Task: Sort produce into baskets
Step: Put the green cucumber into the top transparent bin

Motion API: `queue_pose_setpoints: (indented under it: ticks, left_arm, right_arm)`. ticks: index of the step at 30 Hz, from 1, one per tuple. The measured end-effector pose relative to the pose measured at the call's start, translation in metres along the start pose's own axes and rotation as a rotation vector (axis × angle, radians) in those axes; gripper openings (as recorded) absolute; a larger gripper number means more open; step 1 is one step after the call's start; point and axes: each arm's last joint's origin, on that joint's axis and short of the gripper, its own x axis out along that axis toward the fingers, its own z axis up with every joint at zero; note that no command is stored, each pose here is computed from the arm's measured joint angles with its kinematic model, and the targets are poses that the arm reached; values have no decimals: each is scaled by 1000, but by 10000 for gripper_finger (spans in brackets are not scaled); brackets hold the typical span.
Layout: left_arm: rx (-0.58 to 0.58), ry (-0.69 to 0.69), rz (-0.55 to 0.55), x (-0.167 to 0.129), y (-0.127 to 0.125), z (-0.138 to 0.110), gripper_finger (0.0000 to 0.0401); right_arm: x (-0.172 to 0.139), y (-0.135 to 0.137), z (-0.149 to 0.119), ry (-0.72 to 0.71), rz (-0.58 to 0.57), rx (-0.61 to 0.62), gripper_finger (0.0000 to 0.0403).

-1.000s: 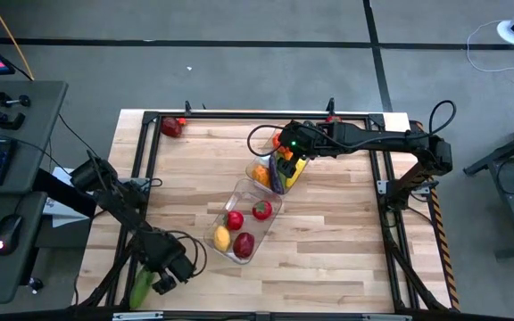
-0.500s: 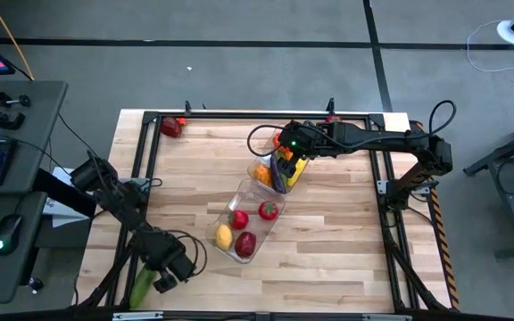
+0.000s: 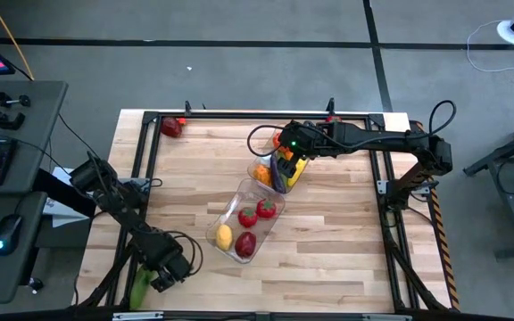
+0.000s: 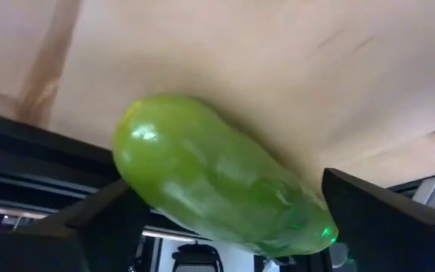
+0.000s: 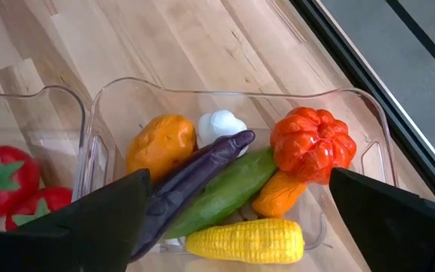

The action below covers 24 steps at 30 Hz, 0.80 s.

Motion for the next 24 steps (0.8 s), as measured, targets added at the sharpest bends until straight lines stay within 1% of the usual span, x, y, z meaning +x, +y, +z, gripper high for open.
queue_pose_setpoints:
  ticks: [3, 10, 11, 15, 18, 21, 24]
  left_arm:
    - [14, -3, -18, 0, -2, 0, 313]
    - [51, -7, -56, -5, -4, 2, 145]
    - [61, -9, -63, -7, -4, 3, 137]
    - [95, -51, -106, -21, -1, 3, 136]
    - [96, -81, -157, -38, 6, 1, 136]
    - [108, -145, -248, -62, 15, -5, 136]
    - [132, -249, -388, -95, 26, -14, 136]
  right_arm:
    - [0, 0, 0, 5, -1, -1, 399]
    - [0, 0, 0, 4, -1, -1, 399]
    - [0, 0, 0, 4, -1, -1, 399]
    - [0, 0, 0, 4, -1, -1, 399]
    - [0, 0, 0, 4, -1, -1, 399]
    - [0, 0, 0, 4, -1, -1, 399]
    - [0, 0, 0, 4, -1, -1, 399]
